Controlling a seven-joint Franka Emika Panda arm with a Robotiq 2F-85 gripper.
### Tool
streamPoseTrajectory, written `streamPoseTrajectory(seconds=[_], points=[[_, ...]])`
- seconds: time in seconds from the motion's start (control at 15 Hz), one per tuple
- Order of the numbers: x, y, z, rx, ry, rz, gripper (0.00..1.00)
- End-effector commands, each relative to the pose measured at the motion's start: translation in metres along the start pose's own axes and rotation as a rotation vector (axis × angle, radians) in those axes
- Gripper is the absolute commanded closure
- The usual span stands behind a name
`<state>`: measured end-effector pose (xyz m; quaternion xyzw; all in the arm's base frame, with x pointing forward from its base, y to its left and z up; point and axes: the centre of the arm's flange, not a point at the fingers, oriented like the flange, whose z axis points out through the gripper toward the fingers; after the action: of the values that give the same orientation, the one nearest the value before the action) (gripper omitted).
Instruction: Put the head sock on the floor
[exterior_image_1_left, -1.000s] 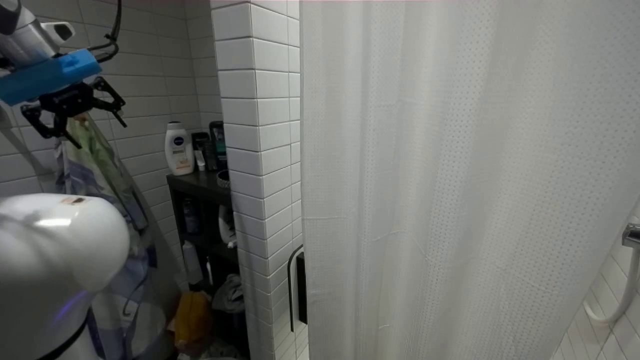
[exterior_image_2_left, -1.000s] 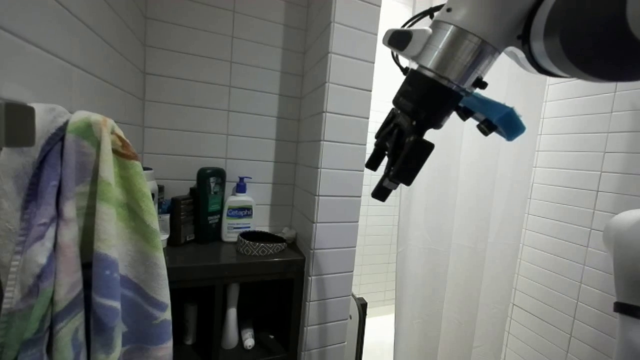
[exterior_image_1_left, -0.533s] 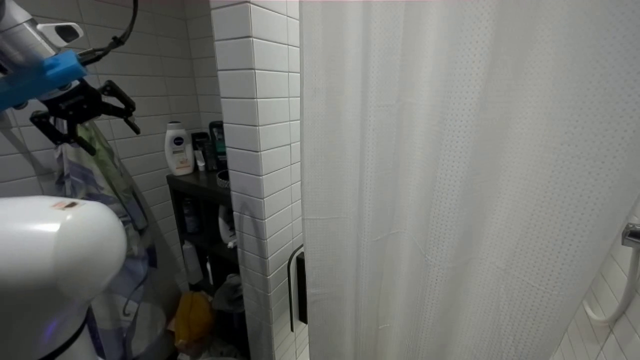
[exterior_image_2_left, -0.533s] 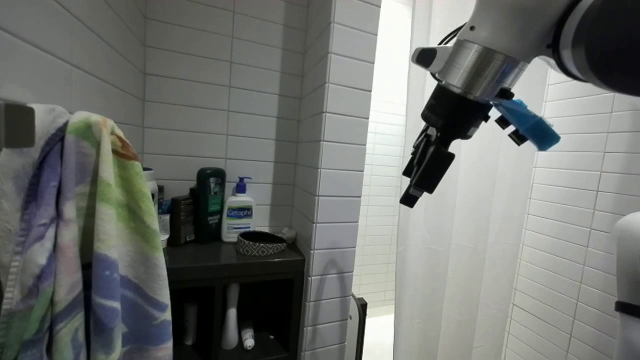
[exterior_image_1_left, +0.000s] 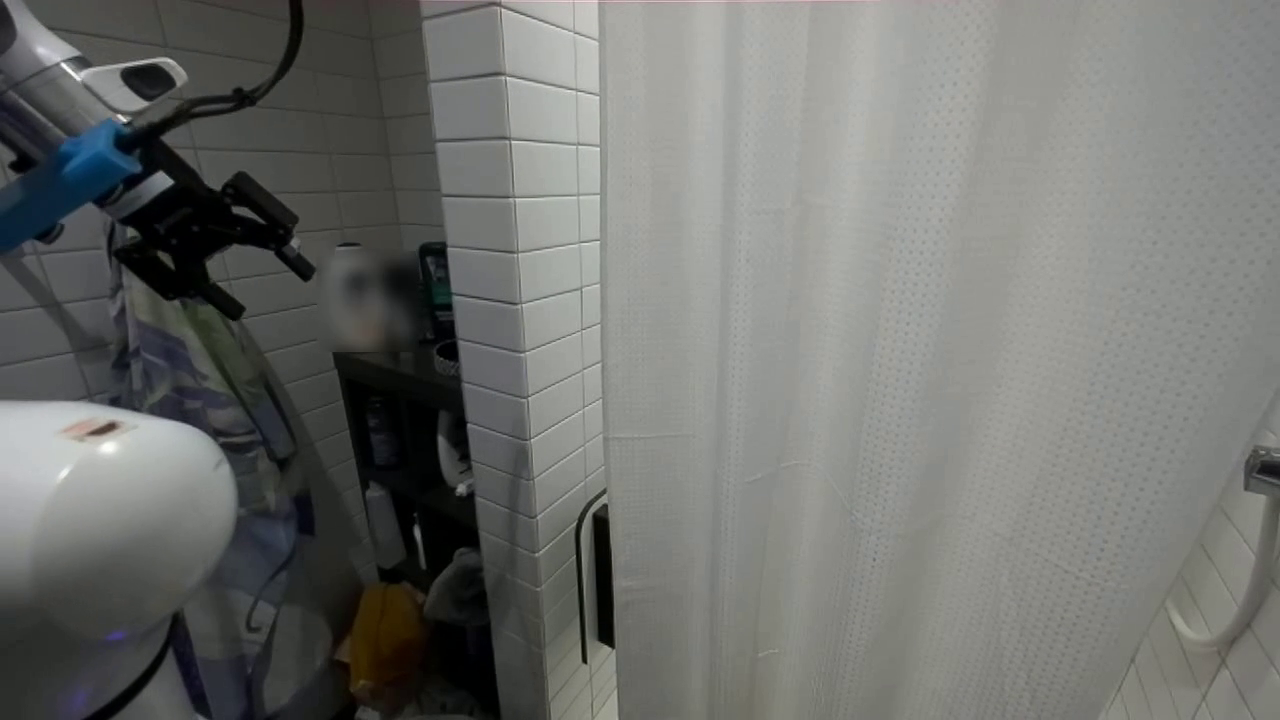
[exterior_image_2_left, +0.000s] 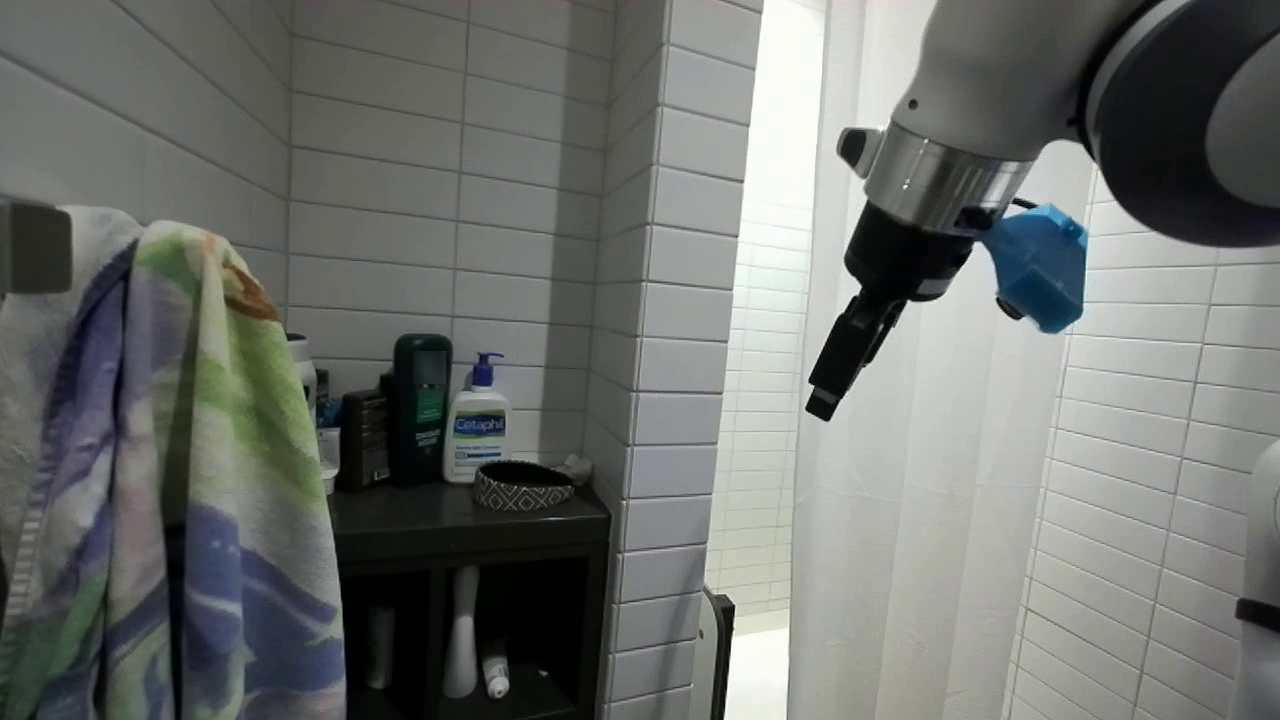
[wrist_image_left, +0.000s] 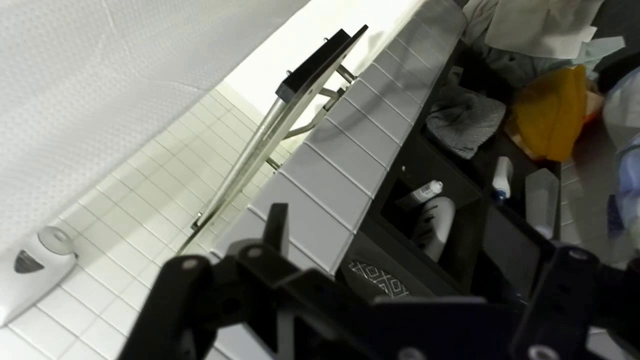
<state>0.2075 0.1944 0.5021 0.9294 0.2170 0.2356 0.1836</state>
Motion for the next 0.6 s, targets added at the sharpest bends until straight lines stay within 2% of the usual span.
streamPoseTrajectory(seconds=[0.0,0.07,0.13,0.53], points=[[-0.021,0.001,0.016,-0.058,-0.029,0.103,0.0],[-0.018,-0.002,0.014,-0.047,-0.004,0.113,0.0],[-0.001,0.001,0.004,-0.027,-0.024,0.077,0.0],[-0.001,0.0,0.003,-0.033,-0.018,0.099,0.0]])
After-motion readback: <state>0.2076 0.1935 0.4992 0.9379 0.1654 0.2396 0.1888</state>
